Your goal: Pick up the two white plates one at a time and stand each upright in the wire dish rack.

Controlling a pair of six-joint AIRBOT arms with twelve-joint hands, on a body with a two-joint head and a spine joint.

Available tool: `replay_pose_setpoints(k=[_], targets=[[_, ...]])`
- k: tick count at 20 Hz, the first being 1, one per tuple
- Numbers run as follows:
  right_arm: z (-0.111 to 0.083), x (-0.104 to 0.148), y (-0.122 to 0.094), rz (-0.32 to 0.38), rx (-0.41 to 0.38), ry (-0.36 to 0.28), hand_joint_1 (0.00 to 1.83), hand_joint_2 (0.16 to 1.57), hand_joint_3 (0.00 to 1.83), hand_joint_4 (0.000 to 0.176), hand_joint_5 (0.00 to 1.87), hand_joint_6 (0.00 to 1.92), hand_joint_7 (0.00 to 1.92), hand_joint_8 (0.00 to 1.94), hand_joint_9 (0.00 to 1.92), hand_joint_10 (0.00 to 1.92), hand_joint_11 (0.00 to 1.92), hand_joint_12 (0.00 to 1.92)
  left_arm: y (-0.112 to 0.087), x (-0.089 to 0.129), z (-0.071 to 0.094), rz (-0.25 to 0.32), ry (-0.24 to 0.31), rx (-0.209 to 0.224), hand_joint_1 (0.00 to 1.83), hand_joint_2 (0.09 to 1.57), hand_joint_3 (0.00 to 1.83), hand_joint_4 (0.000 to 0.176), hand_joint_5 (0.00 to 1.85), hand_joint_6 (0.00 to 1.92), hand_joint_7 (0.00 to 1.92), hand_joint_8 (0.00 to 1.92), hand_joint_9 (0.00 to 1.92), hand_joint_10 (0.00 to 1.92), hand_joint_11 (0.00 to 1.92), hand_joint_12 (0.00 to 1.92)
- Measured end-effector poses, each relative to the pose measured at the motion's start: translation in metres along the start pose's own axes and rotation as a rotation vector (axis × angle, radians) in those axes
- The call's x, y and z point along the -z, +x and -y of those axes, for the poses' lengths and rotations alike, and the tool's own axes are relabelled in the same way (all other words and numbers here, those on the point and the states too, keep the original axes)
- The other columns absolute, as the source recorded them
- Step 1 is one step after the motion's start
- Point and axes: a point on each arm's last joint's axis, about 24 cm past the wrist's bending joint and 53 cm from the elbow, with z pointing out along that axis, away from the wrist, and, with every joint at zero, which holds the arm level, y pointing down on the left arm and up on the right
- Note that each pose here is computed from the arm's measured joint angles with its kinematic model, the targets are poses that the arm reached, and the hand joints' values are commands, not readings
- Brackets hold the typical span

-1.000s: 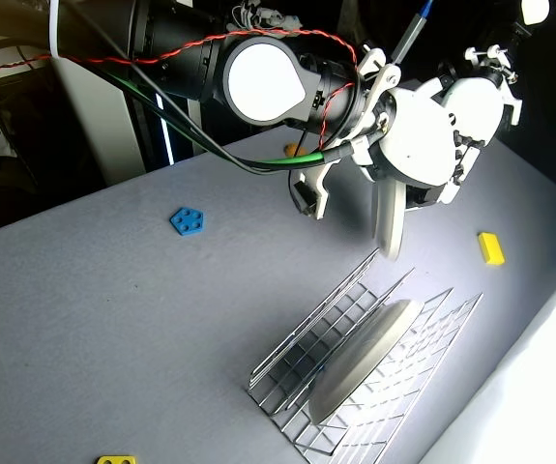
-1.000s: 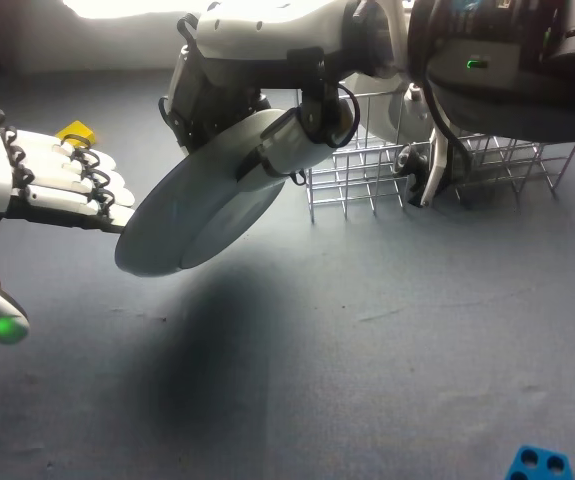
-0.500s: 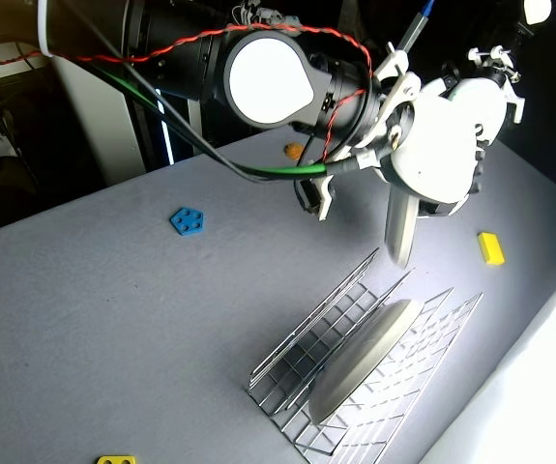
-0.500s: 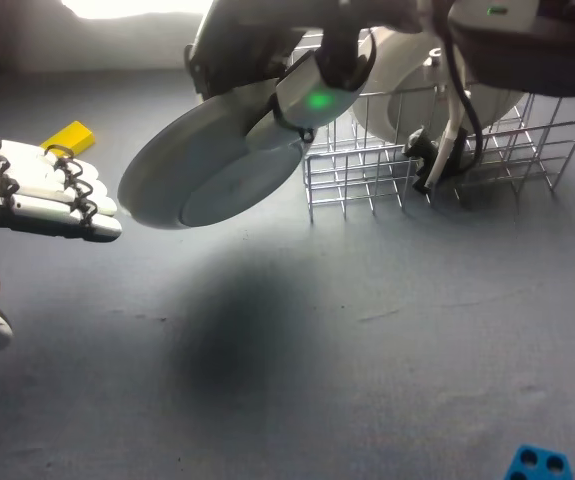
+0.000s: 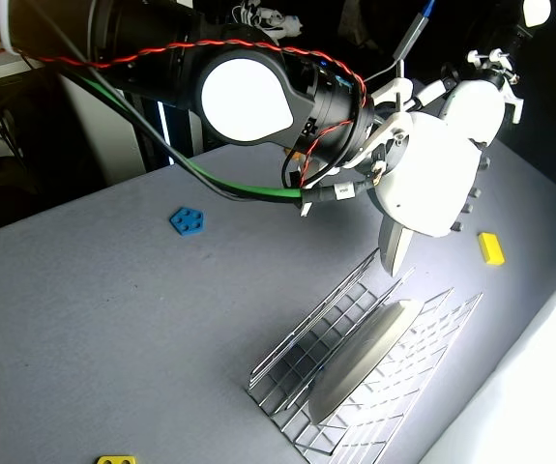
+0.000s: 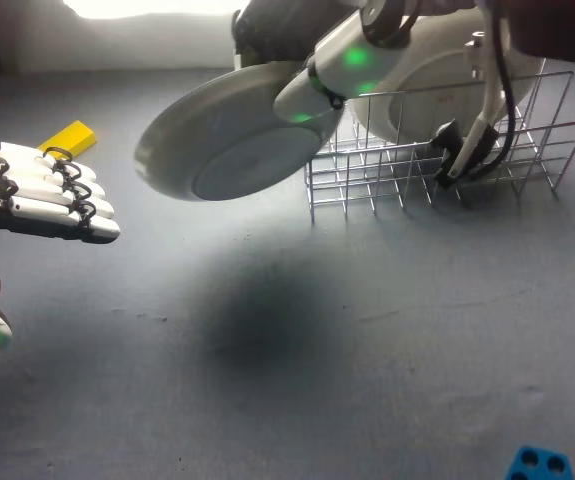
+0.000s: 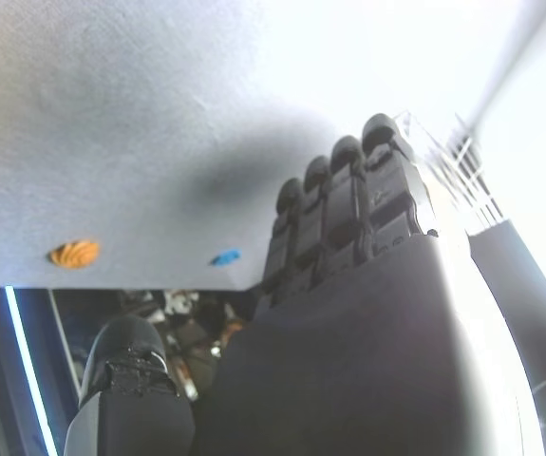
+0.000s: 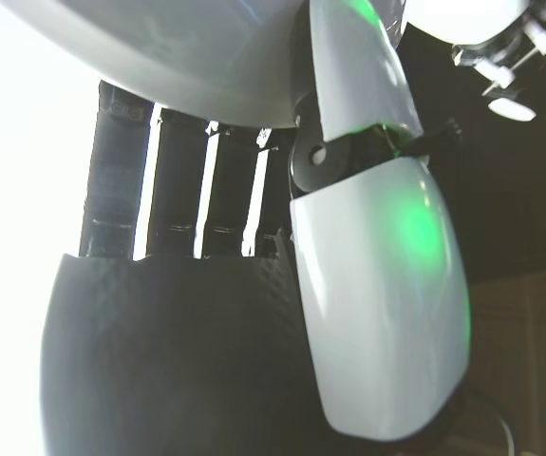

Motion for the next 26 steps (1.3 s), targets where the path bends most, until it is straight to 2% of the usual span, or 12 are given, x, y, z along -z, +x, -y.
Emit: replay_pose_setpoints(k=[2, 5, 7, 12, 14, 17, 18, 20, 24, 26], targets=[[0.01, 0.002, -0.01, 0.017, -0.032, 0.02, 1.38, 1.11, 0.0, 0.0, 0.89, 1.08, 0.94, 1.02, 0.98, 1.1, 0.81, 1.16, 0.0, 0.0, 0.0, 0.0, 0.0, 0.0, 0.0, 1.05, 0.0, 0.0, 0.07, 0.0, 0.06, 0.0, 0.04, 0.0, 0.01, 0.05], [0.022, 0.006, -0.021, 0.037, -0.045, 0.04, 1.38, 1.1, 0.0, 0.0, 0.92, 1.03, 0.97, 0.96, 0.99, 1.08, 0.81, 1.17, 0.0, 0.0, 0.0, 0.0, 0.0, 0.0, 0.0, 1.04, 0.0, 0.0, 0.07, 0.0, 0.06, 0.0, 0.03, 0.0, 0.0, 0.06], [0.022, 0.008, -0.024, 0.043, -0.078, 0.037, 1.38, 1.1, 0.0, 0.0, 0.95, 1.0, 0.98, 0.94, 0.99, 1.07, 0.82, 1.17, 0.0, 0.0, 0.0, 0.0, 0.0, 0.0, 0.0, 1.05, 0.0, 0.0, 0.09, 0.0, 0.07, 0.0, 0.05, 0.0, 0.0, 0.14], [0.022, 0.015, -0.036, 0.064, -0.163, 0.025, 1.37, 1.12, 0.0, 0.0, 0.88, 1.09, 0.93, 1.02, 0.97, 1.12, 0.79, 1.19, 0.0, 0.0, 0.0, 0.0, 0.0, 0.0, 0.0, 1.05, 0.0, 0.0, 0.07, 0.0, 0.06, 0.0, 0.04, 0.0, 0.0, 0.1], [0.024, 0.018, -0.041, 0.074, -0.177, 0.027, 1.38, 1.1, 0.0, 0.0, 0.91, 1.05, 0.97, 0.96, 0.99, 1.08, 0.81, 1.17, 0.0, 0.0, 0.0, 0.0, 0.0, 0.0, 0.0, 1.04, 0.0, 0.0, 0.08, 0.0, 0.07, 0.0, 0.05, 0.0, 0.0, 0.13], [0.027, 0.023, -0.049, 0.089, -0.198, 0.029, 1.38, 1.11, 0.0, 0.0, 0.9, 1.07, 0.96, 0.98, 0.99, 1.08, 0.83, 1.15, 0.0, 0.0, 0.0, 0.0, 0.0, 0.0, 0.0, 1.04, 0.0, 0.0, 0.08, 0.0, 0.07, 0.0, 0.05, 0.0, 0.0, 0.11], [0.027, 0.025, -0.052, 0.095, -0.203, 0.029, 1.38, 1.11, 0.0, 0.0, 0.9, 1.07, 0.97, 0.97, 0.98, 1.08, 0.83, 1.15, 0.0, 0.0, 0.0, 0.0, 0.0, 0.0, 0.0, 1.04, 0.0, 0.0, 0.06, 0.0, 0.05, 0.0, 0.03, 0.0, 0.0, 0.04], [0.03, 0.029, -0.058, 0.107, -0.209, 0.031, 1.38, 1.11, 0.0, 0.0, 0.91, 1.05, 0.96, 0.98, 0.98, 1.08, 0.82, 1.15, 0.0, 0.0, 0.0, 0.0, 0.0, 0.0, 0.0, 1.04, 0.0, 0.0, 0.06, 0.01, 0.04, 0.0, 0.02, 0.0, 0.01, 0.02], [0.042, 0.038, -0.069, 0.131, -0.211, 0.052, 1.37, 1.12, 0.0, 0.0, 0.88, 1.1, 0.96, 0.99, 0.95, 1.12, 0.8, 1.17, 0.0, 0.0, 0.0, 0.0, 0.0, 0.0, 0.0, 1.04, 0.0, 0.0, 0.06, 0.0, 0.05, 0.0, 0.03, 0.01, 0.01, 0.03], [0.048, 0.042, -0.073, 0.139, -0.212, 0.065, 1.38, 1.11, 0.0, 0.0, 0.87, 1.11, 0.96, 0.99, 0.98, 1.08, 0.82, 1.16, 0.0, 0.0, 0.0, 0.0, 0.0, 0.0, 0.0, 1.04, 0.0, 0.0, 0.06, 0.0, 0.06, 0.01, 0.03, 0.01, 0.02, 0.04]])
